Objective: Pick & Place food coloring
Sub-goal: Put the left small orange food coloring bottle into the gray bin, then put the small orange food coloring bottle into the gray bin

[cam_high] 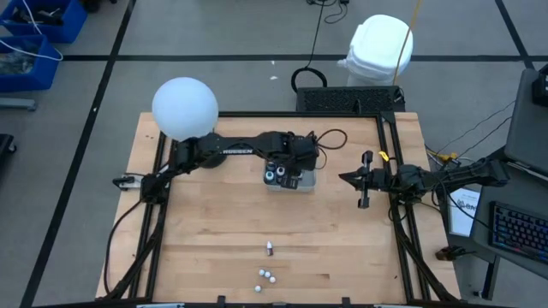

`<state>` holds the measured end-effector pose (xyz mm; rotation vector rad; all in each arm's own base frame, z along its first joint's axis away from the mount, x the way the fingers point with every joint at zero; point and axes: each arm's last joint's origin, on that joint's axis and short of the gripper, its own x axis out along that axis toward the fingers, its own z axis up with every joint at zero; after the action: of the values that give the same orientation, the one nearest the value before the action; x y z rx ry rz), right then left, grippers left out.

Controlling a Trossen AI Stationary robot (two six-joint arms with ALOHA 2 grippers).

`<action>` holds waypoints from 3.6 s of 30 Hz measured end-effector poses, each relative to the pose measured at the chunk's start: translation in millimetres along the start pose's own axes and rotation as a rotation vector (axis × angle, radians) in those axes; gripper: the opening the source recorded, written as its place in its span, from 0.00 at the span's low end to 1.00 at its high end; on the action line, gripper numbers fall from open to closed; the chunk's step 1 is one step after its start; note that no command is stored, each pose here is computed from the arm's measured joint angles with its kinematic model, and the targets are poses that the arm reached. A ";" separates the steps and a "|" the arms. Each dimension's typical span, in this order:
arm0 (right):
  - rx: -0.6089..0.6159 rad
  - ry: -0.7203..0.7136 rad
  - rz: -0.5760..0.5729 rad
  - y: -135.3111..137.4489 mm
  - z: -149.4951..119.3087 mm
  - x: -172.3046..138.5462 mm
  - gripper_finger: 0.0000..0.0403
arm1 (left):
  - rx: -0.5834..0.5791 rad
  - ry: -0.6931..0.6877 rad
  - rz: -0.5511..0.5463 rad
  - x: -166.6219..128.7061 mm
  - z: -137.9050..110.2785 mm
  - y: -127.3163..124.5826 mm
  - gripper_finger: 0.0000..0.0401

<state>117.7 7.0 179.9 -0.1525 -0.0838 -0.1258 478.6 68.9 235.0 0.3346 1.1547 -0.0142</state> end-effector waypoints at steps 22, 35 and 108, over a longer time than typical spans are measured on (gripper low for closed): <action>0.000 0.001 0.001 0.1 -0.1 0.0 0.00 | -0.009 -0.003 -0.059 7.5 -5.1 0.3 0.20; -0.002 0.012 0.003 0.3 -1.2 0.0 0.00 | 0.030 0.046 -0.058 31.4 -5.6 -10.5 0.20; -0.003 0.009 0.002 0.2 -0.9 0.0 0.00 | 0.126 0.011 0.127 -40.0 19.8 7.6 0.39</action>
<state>117.8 7.0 179.0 -0.1550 -0.0747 -0.1242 481.2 64.4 280.0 0.5197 1.1438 0.0259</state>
